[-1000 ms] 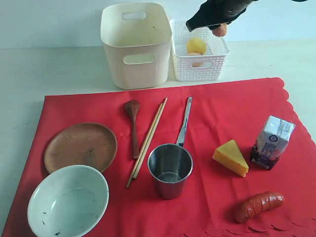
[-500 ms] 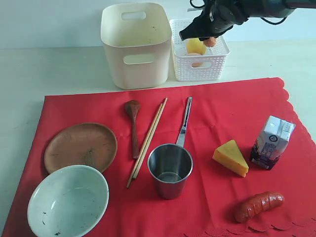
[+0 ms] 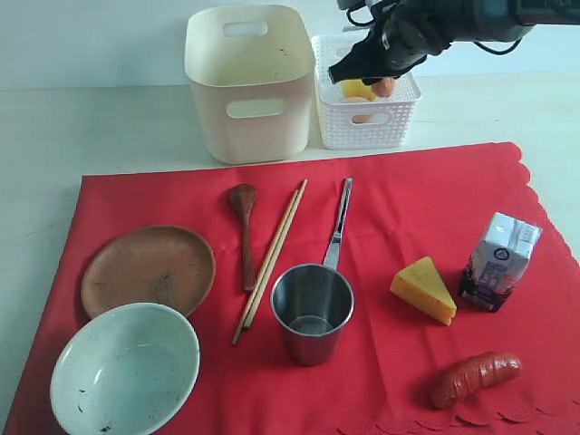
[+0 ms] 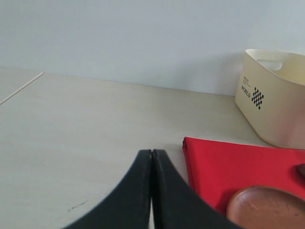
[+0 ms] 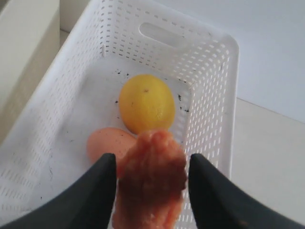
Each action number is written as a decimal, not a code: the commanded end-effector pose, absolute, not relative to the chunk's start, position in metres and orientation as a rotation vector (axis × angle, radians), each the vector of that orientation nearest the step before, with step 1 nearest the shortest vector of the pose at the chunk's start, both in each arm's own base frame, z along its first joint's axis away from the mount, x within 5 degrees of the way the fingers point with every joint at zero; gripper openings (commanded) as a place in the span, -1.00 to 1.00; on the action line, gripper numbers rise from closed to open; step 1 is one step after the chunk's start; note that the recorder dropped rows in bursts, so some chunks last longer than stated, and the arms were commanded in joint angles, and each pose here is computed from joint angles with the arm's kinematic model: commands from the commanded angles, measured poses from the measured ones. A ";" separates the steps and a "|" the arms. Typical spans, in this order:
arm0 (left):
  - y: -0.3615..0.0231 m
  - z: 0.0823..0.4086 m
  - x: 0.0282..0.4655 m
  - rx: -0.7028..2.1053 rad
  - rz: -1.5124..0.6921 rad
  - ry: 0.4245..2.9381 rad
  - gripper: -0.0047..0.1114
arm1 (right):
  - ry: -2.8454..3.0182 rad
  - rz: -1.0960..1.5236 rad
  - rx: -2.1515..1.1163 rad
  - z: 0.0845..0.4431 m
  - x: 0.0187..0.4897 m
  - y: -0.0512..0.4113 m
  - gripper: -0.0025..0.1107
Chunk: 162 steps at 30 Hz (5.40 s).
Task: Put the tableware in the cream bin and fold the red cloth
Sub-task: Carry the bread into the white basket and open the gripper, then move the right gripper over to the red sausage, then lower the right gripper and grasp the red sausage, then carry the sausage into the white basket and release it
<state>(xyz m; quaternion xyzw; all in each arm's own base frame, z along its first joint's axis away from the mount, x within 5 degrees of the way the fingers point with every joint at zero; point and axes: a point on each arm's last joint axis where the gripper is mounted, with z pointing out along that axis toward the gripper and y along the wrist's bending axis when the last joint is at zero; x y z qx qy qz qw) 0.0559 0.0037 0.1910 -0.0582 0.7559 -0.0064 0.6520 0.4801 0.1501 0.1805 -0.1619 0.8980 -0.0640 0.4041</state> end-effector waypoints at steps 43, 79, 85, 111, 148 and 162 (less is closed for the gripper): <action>0.004 0.194 0.056 -0.135 -0.020 1.695 -0.89 | 2.408 -0.102 -0.136 0.362 0.371 0.110 -0.96; 0.004 0.194 0.056 -0.135 -0.020 1.695 -0.89 | 2.837 0.065 -0.777 0.218 0.158 0.117 -0.96; 0.004 0.194 0.056 -0.135 -0.020 1.695 -0.89 | 2.805 0.077 -0.870 0.200 0.151 0.113 -0.96; 0.004 0.194 0.056 -0.135 -0.020 1.695 -0.89 | 2.552 -0.005 -1.464 0.184 0.158 0.118 0.17; 0.004 0.194 0.056 -0.135 -0.020 1.695 -0.89 | 2.535 -0.139 -1.776 0.129 0.178 0.125 -0.96; 0.004 0.194 0.056 -0.135 -0.020 1.695 -0.89 | 2.439 -0.034 -1.512 0.193 0.197 0.145 -0.96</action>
